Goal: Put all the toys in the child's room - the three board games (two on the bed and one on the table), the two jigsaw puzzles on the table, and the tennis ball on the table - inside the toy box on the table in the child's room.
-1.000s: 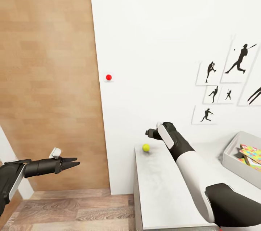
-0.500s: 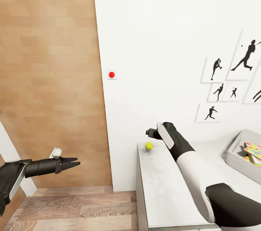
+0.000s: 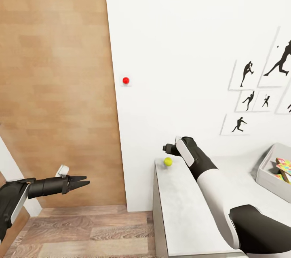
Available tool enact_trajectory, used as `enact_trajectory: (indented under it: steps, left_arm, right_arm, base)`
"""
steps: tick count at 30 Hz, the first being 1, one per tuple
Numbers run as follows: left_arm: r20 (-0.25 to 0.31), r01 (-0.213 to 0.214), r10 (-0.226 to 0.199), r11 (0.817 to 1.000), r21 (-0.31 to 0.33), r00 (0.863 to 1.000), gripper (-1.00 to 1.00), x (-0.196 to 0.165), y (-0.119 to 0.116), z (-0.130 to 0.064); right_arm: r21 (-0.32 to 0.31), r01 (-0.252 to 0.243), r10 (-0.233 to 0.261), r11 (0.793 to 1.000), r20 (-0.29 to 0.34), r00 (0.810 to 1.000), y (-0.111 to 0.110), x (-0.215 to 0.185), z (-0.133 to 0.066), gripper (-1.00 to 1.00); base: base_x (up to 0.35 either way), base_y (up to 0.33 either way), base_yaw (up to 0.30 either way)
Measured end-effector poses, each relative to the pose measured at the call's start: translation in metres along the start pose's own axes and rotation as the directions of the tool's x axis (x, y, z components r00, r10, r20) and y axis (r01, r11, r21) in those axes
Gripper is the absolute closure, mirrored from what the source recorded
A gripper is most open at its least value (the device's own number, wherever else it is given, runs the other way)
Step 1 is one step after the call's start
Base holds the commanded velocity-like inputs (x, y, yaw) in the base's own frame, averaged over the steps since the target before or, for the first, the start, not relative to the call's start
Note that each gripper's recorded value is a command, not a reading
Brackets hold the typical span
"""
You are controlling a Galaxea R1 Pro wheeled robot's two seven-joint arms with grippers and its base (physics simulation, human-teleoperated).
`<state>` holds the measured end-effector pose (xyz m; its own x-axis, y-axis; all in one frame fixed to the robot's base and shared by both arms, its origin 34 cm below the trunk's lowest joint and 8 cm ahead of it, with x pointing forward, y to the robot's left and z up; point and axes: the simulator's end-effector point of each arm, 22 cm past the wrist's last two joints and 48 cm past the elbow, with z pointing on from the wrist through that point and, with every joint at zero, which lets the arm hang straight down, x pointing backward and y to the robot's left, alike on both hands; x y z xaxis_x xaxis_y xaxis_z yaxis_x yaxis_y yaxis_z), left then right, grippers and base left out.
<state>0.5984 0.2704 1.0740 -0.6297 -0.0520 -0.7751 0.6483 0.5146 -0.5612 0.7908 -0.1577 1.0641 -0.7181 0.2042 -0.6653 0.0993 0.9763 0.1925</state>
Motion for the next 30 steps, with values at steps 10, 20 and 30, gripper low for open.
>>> enact_trajectory:
  steps: [10,20,30]
  left_arm:
    - [-0.008,0.014,-0.014,1.000,-0.002,1.000,-1.00,0.006,0.005,0.003]
    - [-0.015,0.025,-0.025,1.000,-0.003,1.000,-1.00,0.011,0.011,0.005]
    - [-0.023,0.038,-0.038,0.999,-0.004,0.999,-1.00,0.016,0.016,0.008]
  right_arm:
    - [0.013,-0.004,0.005,1.000,-0.031,1.000,-0.007,0.013,0.012,-1.00]
    - [0.019,-0.005,0.006,1.000,-0.051,0.999,-0.010,0.021,0.021,-1.00]
    - [0.022,-0.004,0.005,1.000,-0.067,0.998,-0.012,0.029,0.030,-1.00]
  base:
    - [0.139,0.000,0.000]
    - [0.097,0.000,0.000]
    - [0.005,0.000,0.000]
